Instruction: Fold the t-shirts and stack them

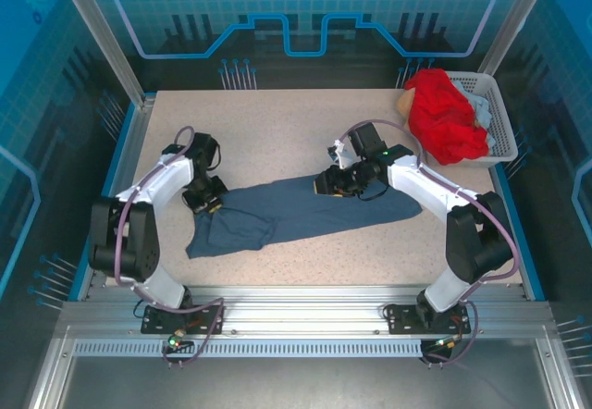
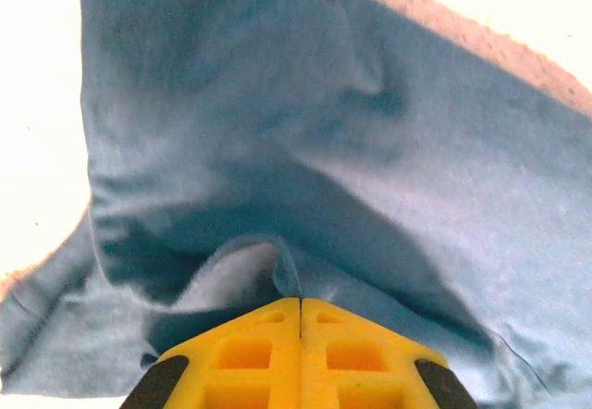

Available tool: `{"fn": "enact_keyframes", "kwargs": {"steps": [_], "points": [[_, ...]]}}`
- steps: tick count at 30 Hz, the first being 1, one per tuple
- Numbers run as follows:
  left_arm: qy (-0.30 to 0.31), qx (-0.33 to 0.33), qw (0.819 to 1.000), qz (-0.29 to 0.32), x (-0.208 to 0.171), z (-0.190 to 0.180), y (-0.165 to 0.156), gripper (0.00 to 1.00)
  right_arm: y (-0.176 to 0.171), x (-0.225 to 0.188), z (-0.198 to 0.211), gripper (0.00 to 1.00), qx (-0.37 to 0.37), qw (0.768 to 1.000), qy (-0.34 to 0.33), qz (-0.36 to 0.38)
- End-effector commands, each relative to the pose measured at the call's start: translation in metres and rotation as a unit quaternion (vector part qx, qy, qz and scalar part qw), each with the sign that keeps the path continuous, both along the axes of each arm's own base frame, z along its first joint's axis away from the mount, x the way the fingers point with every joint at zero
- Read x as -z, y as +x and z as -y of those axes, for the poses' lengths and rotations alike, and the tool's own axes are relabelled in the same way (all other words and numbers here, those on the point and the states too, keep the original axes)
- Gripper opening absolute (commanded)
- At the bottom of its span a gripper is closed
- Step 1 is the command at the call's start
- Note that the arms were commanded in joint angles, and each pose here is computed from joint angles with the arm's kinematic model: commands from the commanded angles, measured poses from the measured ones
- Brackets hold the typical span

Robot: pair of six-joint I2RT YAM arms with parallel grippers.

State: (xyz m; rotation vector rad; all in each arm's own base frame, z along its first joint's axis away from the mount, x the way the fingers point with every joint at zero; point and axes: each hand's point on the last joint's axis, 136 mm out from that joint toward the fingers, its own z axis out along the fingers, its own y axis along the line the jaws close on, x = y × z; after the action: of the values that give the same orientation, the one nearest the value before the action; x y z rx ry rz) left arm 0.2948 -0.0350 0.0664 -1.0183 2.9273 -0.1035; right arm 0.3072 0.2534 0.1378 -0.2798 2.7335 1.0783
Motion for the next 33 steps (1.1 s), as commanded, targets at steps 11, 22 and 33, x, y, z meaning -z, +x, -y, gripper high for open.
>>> {"fn": "enact_keyframes", "kwargs": {"steps": [11,22,33], "points": [[0.034,0.028,0.998,-0.034,0.004,-0.024,0.03,0.0,-0.005,0.005,0.003,0.4,0.001,1.0,0.001,-0.009],[0.034,0.036,0.997,-0.055,0.023,-0.029,0.041,0.19,-0.003,0.011,0.006,0.4,0.008,1.0,-0.015,-0.013],[0.022,-0.044,0.998,0.047,-0.043,0.0,0.004,0.39,0.018,0.036,0.049,0.28,0.071,0.992,-0.102,-0.02]]}}
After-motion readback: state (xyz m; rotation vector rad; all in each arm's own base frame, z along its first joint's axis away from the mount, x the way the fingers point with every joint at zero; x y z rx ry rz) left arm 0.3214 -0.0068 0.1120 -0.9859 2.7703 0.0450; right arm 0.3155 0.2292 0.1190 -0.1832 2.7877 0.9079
